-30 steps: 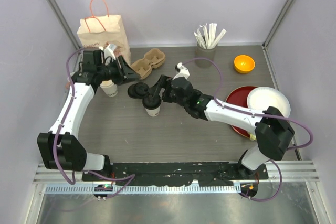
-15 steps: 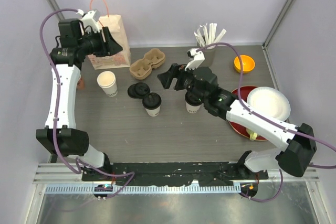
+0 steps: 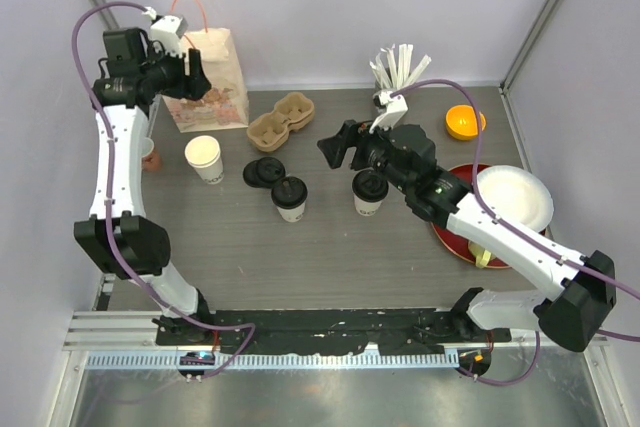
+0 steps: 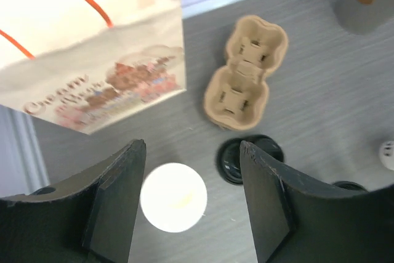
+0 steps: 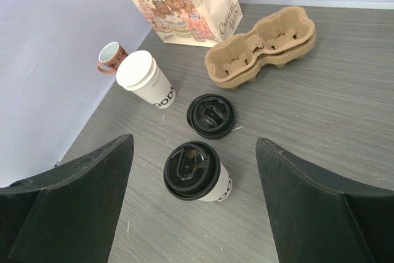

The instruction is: Pack the takeout coffee

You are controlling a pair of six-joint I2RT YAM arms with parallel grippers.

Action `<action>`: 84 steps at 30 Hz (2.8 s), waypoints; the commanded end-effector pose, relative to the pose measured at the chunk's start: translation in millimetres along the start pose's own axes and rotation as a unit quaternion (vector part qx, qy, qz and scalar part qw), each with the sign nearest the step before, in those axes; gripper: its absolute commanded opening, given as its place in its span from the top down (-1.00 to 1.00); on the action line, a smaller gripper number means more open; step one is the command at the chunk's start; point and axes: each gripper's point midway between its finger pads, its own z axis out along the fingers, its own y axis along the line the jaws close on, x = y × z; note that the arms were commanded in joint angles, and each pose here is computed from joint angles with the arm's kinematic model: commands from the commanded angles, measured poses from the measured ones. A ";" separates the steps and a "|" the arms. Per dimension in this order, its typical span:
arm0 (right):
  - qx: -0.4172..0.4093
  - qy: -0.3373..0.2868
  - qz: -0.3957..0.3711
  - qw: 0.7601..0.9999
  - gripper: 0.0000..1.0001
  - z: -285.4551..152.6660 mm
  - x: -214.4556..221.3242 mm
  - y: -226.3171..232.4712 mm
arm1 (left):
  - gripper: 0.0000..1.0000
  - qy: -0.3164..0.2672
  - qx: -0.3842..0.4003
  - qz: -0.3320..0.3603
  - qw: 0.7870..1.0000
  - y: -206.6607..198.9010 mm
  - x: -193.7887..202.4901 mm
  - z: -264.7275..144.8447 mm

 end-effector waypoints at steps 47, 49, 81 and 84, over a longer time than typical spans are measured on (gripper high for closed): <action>-0.042 0.051 0.036 0.997 -0.71 76.9 29.3 -6.0 | 0.31 -0.232 -0.027 -0.001 0.972 153.3 -89.9 84.1; -0.038 0.050 0.036 0.997 -0.71 75.8 28.7 -7.7 | 0.67 -0.238 -0.027 -0.002 0.971 152.5 -94.6 81.4; -0.016 -0.018 0.049 0.999 -0.67 19.6 -5.3 -12.5 | 1.00 -0.445 0.006 0.156 0.882 -6.4 -246.9 -96.0; -0.011 -0.031 0.033 0.999 -0.67 7.5 -21.6 -11.2 | 1.00 -0.450 0.059 0.142 0.880 -41.4 -250.0 -122.4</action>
